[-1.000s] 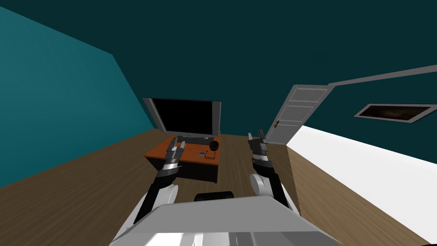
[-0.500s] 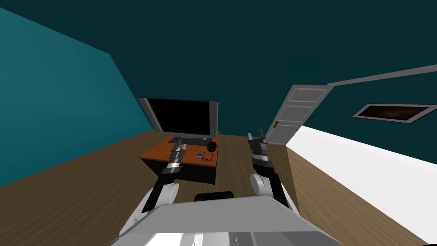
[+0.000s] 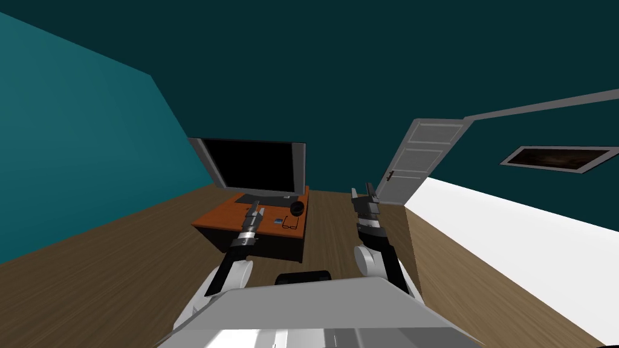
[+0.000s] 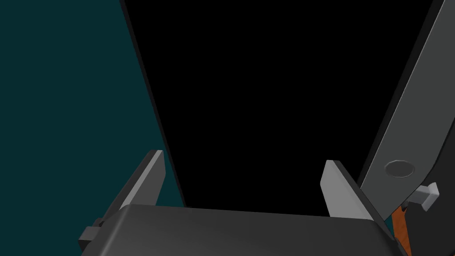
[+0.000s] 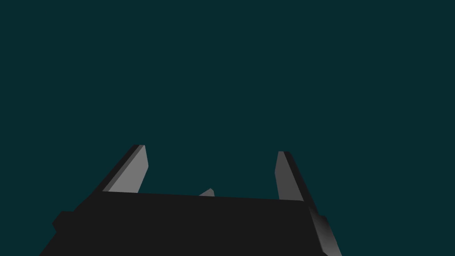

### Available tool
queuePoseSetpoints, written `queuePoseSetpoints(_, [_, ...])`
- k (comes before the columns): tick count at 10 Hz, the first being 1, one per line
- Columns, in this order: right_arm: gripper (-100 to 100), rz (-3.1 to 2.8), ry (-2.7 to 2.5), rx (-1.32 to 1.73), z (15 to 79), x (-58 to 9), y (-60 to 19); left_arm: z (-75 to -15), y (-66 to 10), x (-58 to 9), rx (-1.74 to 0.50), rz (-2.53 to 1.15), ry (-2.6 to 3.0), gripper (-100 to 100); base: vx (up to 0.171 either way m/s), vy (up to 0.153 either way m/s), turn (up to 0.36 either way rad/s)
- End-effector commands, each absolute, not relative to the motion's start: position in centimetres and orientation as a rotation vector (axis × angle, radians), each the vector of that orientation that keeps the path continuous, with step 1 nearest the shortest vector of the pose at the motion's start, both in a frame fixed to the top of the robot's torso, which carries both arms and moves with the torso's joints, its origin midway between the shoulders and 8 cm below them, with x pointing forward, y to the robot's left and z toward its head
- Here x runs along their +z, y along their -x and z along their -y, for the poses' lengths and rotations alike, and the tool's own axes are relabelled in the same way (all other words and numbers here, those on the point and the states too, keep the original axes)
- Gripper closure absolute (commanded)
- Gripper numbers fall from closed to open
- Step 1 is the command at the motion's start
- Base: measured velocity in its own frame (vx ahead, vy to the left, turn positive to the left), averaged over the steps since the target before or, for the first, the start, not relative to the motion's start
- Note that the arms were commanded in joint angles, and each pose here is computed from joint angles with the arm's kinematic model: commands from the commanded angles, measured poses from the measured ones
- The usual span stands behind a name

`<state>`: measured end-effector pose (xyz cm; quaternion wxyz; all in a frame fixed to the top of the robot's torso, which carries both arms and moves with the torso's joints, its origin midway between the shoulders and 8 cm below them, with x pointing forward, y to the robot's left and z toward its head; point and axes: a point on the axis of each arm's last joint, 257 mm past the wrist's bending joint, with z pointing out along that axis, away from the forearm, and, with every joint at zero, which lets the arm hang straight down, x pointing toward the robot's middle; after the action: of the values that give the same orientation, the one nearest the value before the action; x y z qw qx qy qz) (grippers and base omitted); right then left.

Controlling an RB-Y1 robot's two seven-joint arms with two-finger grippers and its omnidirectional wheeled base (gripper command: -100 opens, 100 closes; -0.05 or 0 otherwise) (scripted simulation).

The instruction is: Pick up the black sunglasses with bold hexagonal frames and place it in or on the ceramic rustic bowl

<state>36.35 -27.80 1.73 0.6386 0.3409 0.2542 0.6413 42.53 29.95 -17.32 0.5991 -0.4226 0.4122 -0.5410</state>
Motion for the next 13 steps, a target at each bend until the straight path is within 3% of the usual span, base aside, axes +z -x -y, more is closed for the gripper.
queuePoseSetpoints(1, [0,-0.58,-0.778,1.464,27.8,1.7,-36.3,-30.5,-43.2,-19.0,-1.227,-0.988,1.001,-100,0.021,-0.072,-0.006])
queuePoseSetpoints(13, [0,-0.58,-0.778,1.464,27.8,1.7,-36.3,-33.9,-44.6,-29.7,-1.053,-1.171,1.152,-100,0.03,-0.065,-0.003])
